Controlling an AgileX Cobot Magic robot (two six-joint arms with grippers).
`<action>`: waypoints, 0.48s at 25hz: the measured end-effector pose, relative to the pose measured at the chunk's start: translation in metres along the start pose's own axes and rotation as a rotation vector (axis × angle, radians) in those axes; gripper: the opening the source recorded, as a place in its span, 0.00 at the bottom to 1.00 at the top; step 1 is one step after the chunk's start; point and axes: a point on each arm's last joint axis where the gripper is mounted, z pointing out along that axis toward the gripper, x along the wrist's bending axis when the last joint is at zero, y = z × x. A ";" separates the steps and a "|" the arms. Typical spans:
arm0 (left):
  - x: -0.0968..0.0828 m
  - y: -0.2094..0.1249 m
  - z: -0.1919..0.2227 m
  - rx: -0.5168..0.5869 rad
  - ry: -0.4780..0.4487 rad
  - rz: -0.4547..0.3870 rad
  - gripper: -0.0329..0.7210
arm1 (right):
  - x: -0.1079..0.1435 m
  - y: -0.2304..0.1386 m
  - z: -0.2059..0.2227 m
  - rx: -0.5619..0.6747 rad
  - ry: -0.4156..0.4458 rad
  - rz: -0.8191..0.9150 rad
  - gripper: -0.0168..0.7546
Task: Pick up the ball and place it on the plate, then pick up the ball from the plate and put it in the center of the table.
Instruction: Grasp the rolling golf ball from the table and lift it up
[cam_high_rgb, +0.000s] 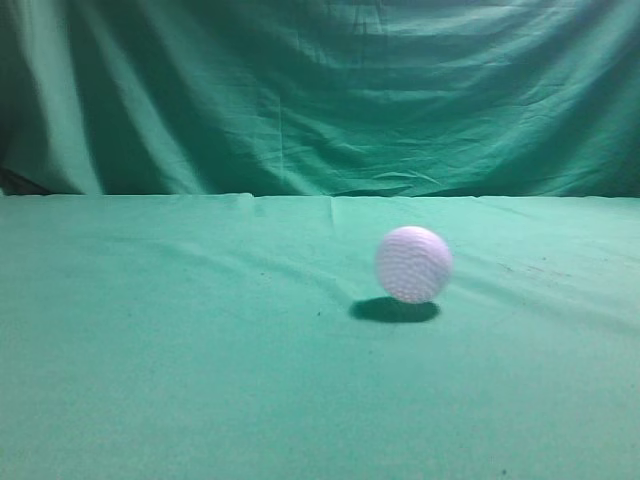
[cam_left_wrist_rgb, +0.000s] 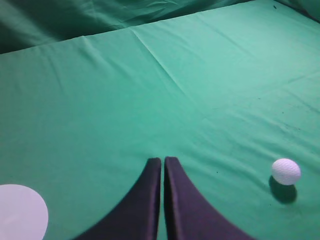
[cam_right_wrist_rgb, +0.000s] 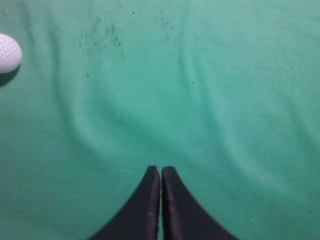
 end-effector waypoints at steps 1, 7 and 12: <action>-0.001 -0.005 -0.003 -0.005 0.004 0.000 0.04 | -0.001 0.003 0.002 0.013 0.000 0.009 0.02; -0.006 -0.029 -0.012 -0.001 0.018 0.060 0.04 | 0.002 0.013 0.017 0.094 0.045 0.046 0.02; -0.005 -0.033 -0.012 0.014 0.023 0.111 0.04 | 0.022 0.031 0.030 0.156 0.096 -0.099 0.02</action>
